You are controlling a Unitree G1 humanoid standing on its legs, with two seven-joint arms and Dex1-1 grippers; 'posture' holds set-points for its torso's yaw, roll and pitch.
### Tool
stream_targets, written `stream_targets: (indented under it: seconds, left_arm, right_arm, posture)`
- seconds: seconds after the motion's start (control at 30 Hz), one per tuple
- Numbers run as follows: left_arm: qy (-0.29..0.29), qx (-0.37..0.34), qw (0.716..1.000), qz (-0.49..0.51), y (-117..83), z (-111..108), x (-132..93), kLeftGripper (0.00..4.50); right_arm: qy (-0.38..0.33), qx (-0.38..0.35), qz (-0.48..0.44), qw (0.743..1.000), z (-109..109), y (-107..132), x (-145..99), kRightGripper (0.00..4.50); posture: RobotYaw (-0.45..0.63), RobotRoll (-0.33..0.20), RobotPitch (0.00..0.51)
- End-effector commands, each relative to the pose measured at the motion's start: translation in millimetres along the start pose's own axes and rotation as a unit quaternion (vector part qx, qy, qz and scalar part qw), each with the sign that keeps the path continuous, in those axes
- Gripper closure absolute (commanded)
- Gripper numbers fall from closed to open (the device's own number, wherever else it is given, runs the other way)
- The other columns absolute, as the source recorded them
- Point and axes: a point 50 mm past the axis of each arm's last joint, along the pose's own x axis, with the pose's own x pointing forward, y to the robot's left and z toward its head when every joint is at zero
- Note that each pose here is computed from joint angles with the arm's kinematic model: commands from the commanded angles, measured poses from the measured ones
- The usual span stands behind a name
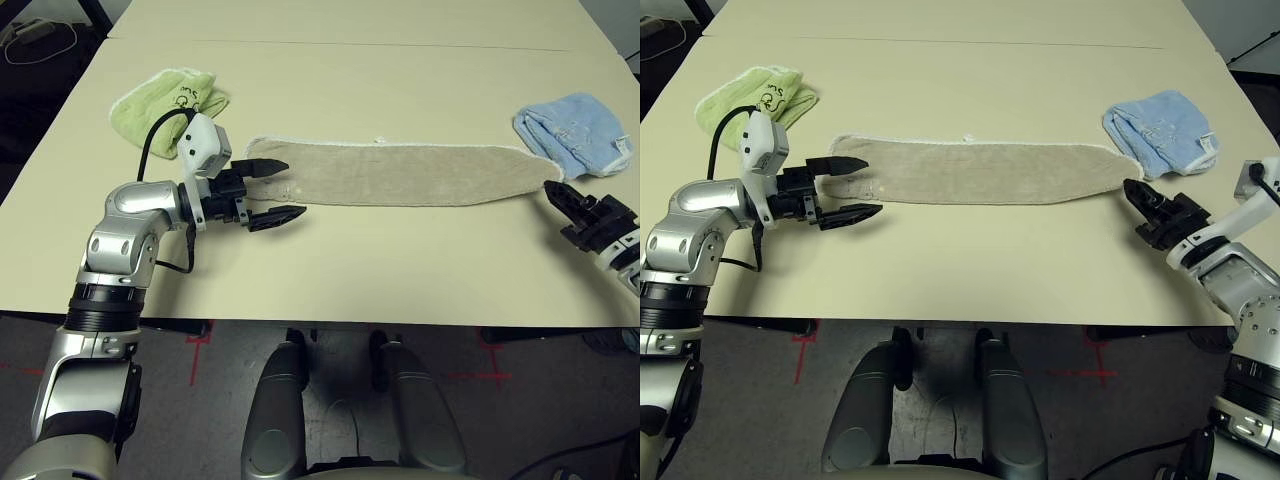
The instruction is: Fold the towel and set it aside.
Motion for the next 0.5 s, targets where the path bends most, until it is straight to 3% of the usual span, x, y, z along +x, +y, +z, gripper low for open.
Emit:
stream_targets:
  seconds: [0.03,0.27,0.5]
  left_arm:
    - [0.004,-0.003,1.000,-0.011,-2,-2,1,0.00]
    - [0.005,-0.004,1.000,-0.008,-2,-2,0,0.00]
    - [0.005,-0.003,1.000,-0.006,-1,-1,1,0.00]
  right_arm:
    - [-0.008,-0.013,0.028,1.000,8,9,0,4.44]
    - [0.001,-0.032,0.079,0.996,10,28,15,4.44]
    - [0.035,-0.063,0.170,0.983,5,63,41,4.44]
  posture:
    - [-0.04,0.000,0.246]
    - [-0.03,0.000,0.244]
    - [-0.02,0.000,0.241]
